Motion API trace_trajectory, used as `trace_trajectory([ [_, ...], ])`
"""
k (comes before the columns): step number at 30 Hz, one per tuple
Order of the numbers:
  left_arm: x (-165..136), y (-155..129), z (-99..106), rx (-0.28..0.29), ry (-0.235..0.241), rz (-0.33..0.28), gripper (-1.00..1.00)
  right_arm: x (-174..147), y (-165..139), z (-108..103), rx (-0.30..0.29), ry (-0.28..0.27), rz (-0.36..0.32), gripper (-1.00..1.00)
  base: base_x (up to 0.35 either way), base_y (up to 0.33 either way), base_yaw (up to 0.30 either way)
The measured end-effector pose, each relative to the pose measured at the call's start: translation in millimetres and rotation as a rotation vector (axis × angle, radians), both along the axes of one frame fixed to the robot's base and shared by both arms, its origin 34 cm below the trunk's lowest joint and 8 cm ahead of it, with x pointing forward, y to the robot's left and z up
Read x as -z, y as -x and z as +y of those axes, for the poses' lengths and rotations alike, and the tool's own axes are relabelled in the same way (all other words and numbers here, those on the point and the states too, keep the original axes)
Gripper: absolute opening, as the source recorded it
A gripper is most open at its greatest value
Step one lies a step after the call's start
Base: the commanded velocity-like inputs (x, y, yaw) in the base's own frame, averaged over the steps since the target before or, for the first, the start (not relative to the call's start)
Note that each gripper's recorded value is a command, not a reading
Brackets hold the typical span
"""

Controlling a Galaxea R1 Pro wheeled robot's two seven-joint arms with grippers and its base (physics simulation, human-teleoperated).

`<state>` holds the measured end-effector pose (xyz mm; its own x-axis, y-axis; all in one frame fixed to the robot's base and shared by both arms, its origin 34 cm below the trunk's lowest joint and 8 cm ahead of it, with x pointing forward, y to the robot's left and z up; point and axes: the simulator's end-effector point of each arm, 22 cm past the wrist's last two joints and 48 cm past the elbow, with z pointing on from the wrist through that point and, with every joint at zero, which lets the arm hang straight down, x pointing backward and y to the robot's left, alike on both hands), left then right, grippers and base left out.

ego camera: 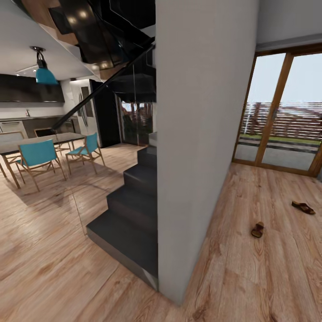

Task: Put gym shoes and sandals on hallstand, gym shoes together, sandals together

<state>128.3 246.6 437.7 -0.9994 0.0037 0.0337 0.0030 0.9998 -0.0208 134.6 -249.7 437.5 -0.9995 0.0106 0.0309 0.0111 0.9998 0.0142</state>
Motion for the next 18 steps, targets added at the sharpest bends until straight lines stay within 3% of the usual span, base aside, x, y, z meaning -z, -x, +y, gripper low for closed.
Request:
trace_trajectory([
  [7, 0.0, -0.1, 0.1, 0.000, -0.001, 0.000, 1.00, 0.0, 0.0, 0.0, 0.000, 0.000, 0.000, 1.00, 0.279, -0.045, -0.249],
  [18, 0.0, 0.0, 0.2, -0.001, -0.001, 0.000, 1.00, 0.0, 0.0, -0.1, 0.000, 0.001, 0.000, 1.00, 0.250, -0.198, -0.281],
])
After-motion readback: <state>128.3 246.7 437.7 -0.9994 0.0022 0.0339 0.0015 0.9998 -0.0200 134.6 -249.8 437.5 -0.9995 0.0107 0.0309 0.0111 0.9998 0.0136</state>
